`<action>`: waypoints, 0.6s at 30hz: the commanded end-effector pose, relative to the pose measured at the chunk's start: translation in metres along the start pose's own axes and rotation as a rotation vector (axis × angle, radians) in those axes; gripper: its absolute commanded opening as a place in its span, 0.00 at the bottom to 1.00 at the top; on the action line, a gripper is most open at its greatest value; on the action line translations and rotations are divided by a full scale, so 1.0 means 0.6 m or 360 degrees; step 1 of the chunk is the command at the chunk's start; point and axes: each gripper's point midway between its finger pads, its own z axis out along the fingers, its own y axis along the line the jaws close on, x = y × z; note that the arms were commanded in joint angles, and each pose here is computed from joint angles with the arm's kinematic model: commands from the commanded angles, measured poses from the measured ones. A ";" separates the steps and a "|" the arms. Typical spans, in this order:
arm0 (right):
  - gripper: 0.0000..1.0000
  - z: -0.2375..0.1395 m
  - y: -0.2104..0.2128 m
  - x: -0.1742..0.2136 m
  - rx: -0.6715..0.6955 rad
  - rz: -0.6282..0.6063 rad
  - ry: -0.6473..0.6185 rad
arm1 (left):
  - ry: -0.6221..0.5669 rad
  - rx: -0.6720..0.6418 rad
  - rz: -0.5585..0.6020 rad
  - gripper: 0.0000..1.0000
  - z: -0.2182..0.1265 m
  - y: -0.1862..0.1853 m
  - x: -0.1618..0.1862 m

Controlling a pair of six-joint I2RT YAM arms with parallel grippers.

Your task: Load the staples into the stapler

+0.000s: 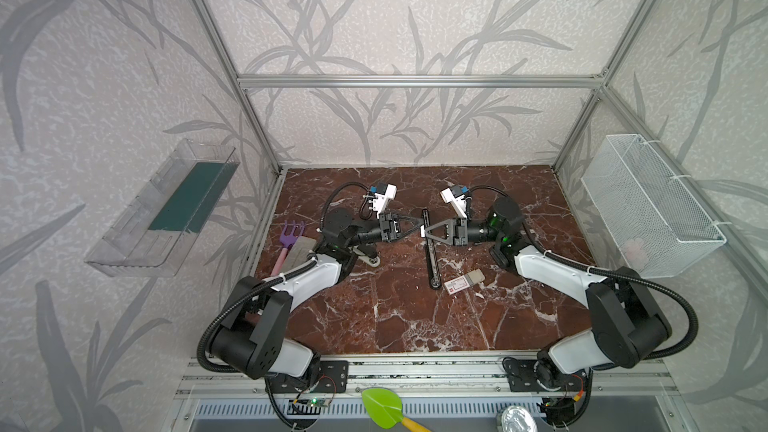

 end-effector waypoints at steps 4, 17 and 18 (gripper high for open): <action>0.00 -0.002 0.008 -0.006 -0.0062 -0.0025 -0.0016 | 0.0068 0.0024 0.0047 0.26 0.003 -0.012 0.012; 0.12 -0.005 -0.004 -0.001 -0.0031 0.0011 -0.0019 | 0.0054 -0.0002 0.0067 0.18 0.003 -0.013 0.007; 0.16 -0.008 -0.007 -0.001 -0.0018 0.0016 -0.0026 | 0.0051 -0.0016 0.0066 0.18 0.003 -0.011 0.007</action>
